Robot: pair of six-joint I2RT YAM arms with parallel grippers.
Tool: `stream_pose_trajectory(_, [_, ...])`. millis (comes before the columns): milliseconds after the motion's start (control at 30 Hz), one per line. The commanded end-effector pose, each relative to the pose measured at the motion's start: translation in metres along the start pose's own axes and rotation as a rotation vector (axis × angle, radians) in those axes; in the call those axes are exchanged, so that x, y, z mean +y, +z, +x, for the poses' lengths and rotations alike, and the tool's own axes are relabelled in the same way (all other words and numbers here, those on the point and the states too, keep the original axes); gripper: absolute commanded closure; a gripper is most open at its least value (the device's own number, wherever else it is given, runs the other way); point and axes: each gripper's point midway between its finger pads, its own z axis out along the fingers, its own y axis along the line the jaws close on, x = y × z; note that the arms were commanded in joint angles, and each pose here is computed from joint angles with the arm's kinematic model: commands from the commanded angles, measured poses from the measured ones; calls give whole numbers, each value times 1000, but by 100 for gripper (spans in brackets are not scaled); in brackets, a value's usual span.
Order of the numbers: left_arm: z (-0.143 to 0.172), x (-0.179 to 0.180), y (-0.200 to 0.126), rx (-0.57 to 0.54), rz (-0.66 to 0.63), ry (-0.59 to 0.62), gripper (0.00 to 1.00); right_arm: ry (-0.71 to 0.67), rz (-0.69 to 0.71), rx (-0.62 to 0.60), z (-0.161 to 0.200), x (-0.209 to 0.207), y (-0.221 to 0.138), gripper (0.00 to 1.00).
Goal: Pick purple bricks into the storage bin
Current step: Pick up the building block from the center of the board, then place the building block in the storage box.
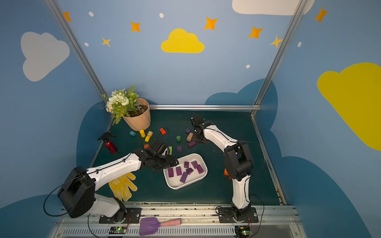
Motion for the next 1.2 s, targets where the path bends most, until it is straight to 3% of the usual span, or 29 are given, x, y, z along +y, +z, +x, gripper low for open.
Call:
stream_pose_trajectory(0, [-1,1,-8,-31,-37,24,0,-34,17,-32,4,-4,-20,66])
stream_pose_trajectory(500, [25,9,-20,-85,-79,28,0,-157,-4,-80,48,3,-68,65])
stream_pose_trajectory(1167, [50,46,-27,-118,-147,-31,0,-253,2,50,149,-3,-53,64])
